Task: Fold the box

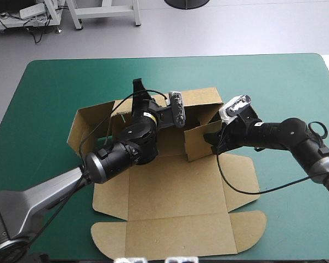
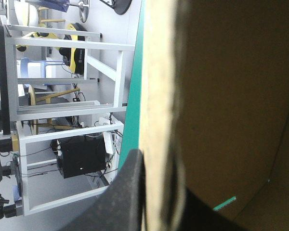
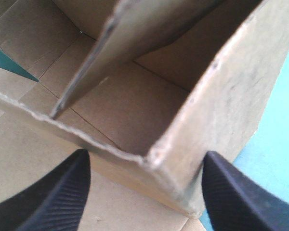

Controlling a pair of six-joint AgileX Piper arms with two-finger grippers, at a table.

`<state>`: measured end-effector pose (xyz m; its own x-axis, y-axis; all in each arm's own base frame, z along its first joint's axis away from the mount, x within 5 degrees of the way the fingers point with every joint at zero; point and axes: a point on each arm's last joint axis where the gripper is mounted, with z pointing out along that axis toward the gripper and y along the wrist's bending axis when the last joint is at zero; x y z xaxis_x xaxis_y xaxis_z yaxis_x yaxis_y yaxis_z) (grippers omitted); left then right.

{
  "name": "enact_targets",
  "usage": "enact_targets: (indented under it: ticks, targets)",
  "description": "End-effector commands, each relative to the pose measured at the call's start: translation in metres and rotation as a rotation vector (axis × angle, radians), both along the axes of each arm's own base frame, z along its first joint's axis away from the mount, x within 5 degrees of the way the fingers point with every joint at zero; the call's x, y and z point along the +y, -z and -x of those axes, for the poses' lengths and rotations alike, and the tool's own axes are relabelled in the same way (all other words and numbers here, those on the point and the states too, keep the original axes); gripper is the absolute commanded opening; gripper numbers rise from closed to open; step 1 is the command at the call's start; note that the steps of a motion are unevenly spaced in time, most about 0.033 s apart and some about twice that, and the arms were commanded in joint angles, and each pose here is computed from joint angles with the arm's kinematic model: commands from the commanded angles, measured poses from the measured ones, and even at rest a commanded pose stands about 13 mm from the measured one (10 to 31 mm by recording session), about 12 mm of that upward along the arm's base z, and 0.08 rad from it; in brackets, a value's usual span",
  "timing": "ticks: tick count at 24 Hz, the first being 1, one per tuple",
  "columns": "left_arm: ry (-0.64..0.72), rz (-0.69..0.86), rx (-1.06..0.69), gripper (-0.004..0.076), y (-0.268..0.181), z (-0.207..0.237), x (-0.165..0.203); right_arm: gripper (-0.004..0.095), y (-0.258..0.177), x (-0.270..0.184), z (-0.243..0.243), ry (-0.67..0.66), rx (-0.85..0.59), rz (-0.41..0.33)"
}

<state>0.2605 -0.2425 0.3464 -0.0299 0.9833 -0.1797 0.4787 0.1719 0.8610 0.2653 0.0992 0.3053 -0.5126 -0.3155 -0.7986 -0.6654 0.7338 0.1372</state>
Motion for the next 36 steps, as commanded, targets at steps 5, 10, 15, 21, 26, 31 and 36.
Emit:
enact_targets:
  ticks: [5, 10, 15, 21, 26, 31, 36]
  targets:
    - [-0.008, 0.046, -0.072, -0.0009, -0.028, 0.007, 0.007, 0.0020, -0.021, 0.001, 0.004, 0.001, -0.065, -0.038]
    - [-0.052, 0.004, -0.067, -0.0009, -0.027, -0.001, 0.018, 0.0560, -0.033, -0.006, 0.016, -0.003, -0.133, 0.033]
    - [-0.084, 0.005, -0.049, -0.0009, -0.025, -0.003, 0.023, 0.0697, -0.064, -0.018, 0.038, 0.070, -0.216, 0.061]
    - [-0.031, -0.017, 0.002, -0.0009, -0.021, -0.001, 0.020, 0.0688, -0.099, -0.028, 0.046, 0.117, -0.328, 0.154]
    - [-0.023, -0.025, 0.004, -0.0010, -0.021, -0.001, 0.020, 0.0672, -0.108, -0.033, 0.039, 0.226, -0.377, 0.108]
    - [-0.021, -0.025, 0.002, -0.0010, -0.021, -0.001, 0.020, 0.0414, -0.128, -0.031, 0.025, 0.294, -0.378, 0.018]
    - [0.018, -0.013, -0.014, -0.0010, -0.022, 0.001, 0.014, -0.0006, -0.149, -0.024, -0.004, 0.272, -0.315, 0.040]
